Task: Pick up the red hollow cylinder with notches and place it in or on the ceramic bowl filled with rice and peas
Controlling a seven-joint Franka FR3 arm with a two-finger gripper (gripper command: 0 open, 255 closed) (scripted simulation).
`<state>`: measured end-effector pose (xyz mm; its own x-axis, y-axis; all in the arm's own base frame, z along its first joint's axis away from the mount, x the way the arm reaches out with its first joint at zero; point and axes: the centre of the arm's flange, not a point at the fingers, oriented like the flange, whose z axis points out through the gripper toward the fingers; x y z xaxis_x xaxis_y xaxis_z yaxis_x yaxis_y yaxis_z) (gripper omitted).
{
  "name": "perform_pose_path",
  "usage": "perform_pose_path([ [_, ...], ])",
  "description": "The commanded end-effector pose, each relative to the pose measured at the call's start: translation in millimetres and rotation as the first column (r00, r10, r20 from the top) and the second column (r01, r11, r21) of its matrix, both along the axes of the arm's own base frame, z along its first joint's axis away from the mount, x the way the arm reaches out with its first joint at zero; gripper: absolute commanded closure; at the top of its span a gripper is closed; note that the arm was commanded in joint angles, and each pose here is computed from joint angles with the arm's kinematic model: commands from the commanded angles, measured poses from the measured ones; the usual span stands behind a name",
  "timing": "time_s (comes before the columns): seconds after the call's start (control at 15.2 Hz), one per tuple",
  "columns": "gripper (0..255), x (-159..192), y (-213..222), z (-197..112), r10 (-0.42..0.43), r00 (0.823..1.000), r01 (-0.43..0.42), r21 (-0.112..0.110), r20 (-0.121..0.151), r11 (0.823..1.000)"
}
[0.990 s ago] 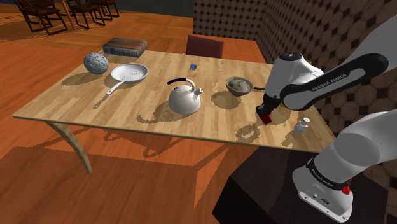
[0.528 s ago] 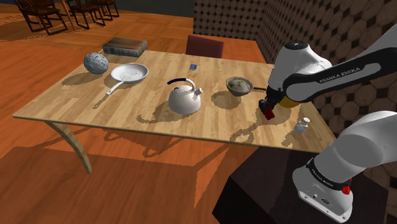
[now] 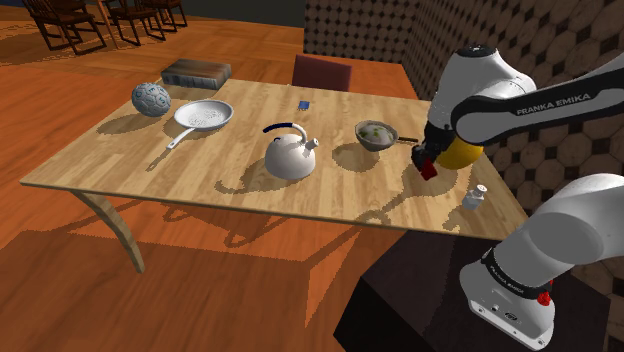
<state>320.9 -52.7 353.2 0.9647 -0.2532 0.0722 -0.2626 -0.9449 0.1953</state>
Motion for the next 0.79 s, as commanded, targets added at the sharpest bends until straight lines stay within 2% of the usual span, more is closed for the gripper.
perform_pose_path([
  [0.0,255,1,1,12,0.000,1.000,0.000,0.000,0.000,1.000],
  [0.66,255,1,1,61,0.000,1.000,0.000,0.000,0.000,1.000],
  [0.73,255,12,-6,62,0.000,1.000,0.000,0.000,0.000,1.000],
])
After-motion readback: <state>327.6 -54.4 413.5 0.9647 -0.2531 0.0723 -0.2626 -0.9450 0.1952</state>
